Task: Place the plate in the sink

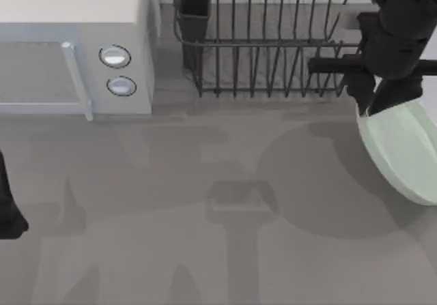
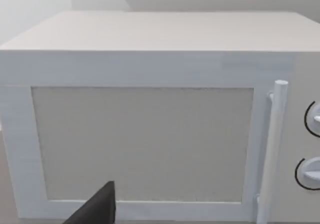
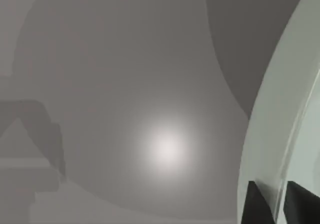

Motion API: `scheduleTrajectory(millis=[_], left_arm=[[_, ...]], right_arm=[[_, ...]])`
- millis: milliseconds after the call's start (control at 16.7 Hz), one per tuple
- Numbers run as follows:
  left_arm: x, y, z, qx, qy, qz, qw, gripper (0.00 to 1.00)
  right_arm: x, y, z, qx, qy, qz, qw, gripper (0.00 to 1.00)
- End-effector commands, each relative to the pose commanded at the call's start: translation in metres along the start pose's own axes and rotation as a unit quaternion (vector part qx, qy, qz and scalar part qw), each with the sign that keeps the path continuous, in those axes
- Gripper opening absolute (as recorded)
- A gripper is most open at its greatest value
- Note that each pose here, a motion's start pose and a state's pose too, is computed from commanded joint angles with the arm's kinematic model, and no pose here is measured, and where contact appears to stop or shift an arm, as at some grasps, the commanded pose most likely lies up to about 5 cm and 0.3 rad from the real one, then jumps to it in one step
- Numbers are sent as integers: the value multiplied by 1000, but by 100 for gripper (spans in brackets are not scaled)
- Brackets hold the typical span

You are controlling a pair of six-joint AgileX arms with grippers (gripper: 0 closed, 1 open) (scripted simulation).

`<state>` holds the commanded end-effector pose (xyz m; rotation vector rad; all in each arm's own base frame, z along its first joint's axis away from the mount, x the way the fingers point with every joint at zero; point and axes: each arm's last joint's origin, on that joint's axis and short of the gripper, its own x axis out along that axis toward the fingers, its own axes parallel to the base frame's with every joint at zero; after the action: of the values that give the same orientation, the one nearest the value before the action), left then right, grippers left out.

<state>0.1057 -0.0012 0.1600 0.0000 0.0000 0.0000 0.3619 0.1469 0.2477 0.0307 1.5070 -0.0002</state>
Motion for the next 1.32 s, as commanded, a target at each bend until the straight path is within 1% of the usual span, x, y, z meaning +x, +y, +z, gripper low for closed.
scheduleTrajectory(millis=[180, 300, 420, 540, 840, 960, 1140, 1320], left_arm=[[0, 0, 0, 0, 0, 0, 1000, 100], [0, 0, 0, 0, 0, 0, 1000, 100], [0, 0, 0, 0, 0, 0, 1000, 100], [0, 0, 0, 0, 0, 0, 1000, 100], [0, 0, 0, 0, 0, 0, 1000, 100], [0, 0, 0, 0, 0, 0, 1000, 100], [0, 0, 0, 0, 0, 0, 1000, 100], [0, 0, 0, 0, 0, 0, 1000, 100]], right_arm=[[-64, -3, -5, 0, -3, 1, 1000, 0], [-96, -8, -14, 0, -7, 3, 1000, 0], [-117, -12, -22, 0, -12, 5, 1000, 0], [-126, -14, -26, 0, -14, 6, 1000, 0], [-125, -13, -25, -2, -13, 6, 1000, 0], [-120, -18, -15, -2, -12, 4, 1000, 0], [-101, -38, 23, -3, -6, -1, 1000, 0], [-55, -73, 76, -4, 13, -8, 1000, 0]])
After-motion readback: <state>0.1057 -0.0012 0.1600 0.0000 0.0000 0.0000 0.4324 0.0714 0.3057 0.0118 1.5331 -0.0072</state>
